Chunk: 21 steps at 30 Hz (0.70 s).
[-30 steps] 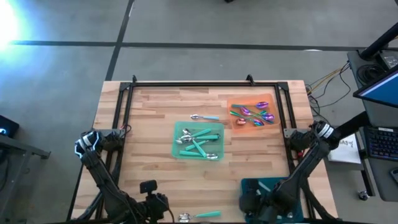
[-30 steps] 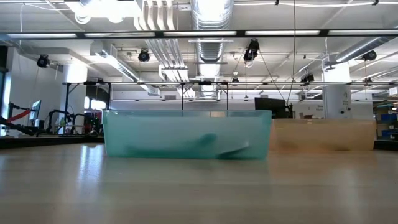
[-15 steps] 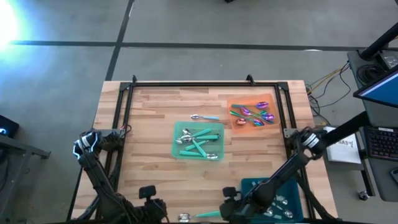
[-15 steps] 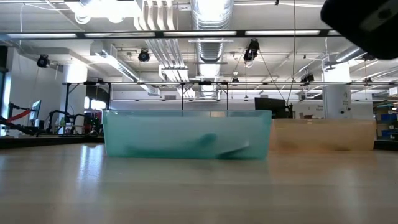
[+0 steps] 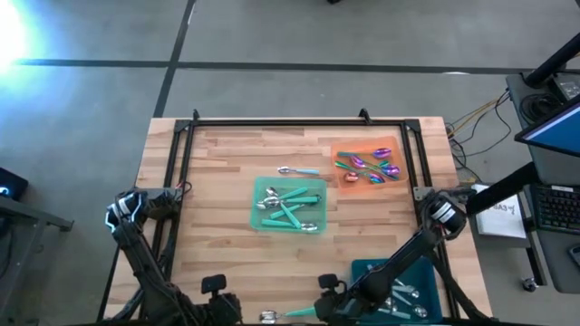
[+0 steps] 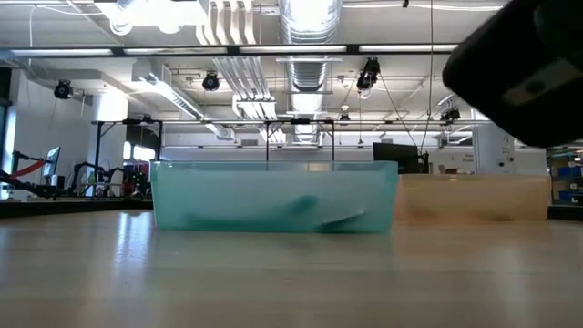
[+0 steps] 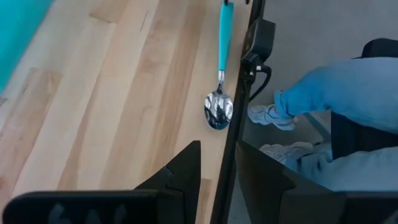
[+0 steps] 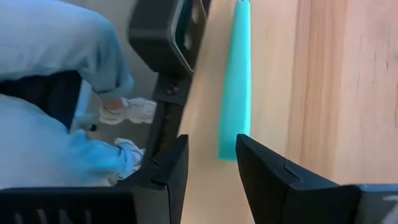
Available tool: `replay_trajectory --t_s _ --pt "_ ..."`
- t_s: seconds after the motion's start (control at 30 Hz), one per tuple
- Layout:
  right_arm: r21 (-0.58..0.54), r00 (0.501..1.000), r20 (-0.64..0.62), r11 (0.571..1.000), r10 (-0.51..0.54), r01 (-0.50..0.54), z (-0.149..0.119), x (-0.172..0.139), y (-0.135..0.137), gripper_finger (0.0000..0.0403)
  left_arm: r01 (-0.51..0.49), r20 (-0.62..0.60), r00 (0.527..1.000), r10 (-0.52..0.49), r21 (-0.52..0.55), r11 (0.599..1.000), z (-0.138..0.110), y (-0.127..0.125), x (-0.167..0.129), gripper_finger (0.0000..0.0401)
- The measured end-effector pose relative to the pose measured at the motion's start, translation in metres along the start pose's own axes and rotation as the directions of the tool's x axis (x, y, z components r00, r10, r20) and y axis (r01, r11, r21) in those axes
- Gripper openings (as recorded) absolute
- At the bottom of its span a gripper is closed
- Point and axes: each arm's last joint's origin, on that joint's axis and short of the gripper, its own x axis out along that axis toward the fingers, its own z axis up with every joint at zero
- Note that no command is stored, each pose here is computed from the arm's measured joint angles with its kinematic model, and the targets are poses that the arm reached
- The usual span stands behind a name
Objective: Sort silverware by color (type)
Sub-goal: Put the green spoon into the green bin
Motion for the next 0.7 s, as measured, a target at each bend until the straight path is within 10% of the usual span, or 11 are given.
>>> replay_trajectory --t_s 0.7 --pt "0.081 0.994 0.066 0.993 -0.091 0.085 0.01 0.021 -0.003 0.0125 0.041 -0.041 0.999 -0.036 0.136 0.99 -0.006 -0.004 -0.003 0.0084"
